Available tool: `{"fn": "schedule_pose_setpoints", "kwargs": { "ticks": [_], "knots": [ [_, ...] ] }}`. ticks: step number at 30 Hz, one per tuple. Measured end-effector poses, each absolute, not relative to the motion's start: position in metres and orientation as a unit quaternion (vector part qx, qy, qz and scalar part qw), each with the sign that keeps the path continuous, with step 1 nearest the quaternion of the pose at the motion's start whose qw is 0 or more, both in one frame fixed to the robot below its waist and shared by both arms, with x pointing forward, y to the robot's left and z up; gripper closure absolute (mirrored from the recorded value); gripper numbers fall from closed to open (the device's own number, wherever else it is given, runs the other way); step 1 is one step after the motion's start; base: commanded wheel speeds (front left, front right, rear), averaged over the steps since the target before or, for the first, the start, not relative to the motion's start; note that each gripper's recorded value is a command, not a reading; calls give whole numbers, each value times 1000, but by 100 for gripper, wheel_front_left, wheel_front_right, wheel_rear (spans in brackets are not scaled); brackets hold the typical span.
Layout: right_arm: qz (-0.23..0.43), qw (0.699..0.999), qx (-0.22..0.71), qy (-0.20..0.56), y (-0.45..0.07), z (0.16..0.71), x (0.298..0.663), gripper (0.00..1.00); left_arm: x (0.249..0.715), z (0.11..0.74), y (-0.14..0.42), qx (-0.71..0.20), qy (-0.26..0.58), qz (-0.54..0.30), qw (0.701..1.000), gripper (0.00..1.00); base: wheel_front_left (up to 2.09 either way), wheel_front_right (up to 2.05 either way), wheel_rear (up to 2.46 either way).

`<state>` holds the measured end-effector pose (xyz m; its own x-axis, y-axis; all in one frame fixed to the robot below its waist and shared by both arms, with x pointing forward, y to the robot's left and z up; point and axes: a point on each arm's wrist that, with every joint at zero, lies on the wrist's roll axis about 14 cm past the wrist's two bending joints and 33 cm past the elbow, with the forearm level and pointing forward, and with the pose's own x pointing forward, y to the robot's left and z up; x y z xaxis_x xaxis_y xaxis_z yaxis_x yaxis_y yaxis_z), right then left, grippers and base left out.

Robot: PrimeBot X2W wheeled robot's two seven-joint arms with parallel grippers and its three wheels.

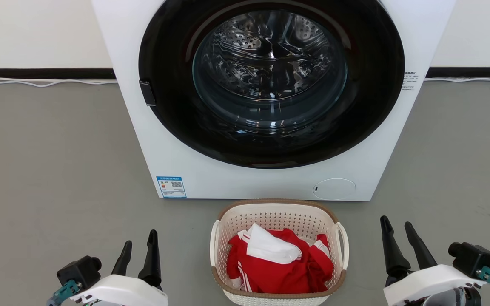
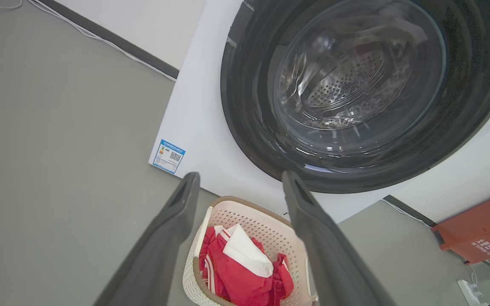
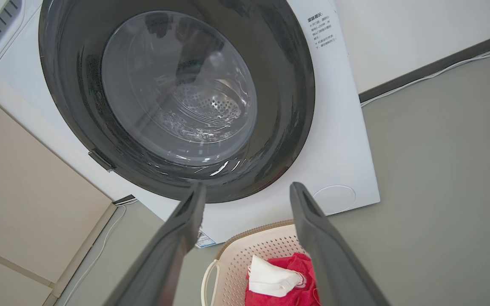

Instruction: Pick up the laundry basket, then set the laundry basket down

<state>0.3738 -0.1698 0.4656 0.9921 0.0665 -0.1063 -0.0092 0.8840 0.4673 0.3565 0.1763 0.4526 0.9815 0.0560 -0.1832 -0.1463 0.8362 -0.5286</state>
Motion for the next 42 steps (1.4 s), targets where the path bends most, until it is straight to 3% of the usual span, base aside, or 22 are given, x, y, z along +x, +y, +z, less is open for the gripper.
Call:
{"fn": "schedule_pose_setpoints", "kwargs": {
  "ticks": [21,42],
  "knots": [
    [45,990,126,44,-163,469,378,0,358,464,170,-151,52,32,987,0,0,0,0],
    [76,996,14,32,-153,466,376,0,358,475,160,-21,15,4,1000,0,0,0,0]
  ]
}}
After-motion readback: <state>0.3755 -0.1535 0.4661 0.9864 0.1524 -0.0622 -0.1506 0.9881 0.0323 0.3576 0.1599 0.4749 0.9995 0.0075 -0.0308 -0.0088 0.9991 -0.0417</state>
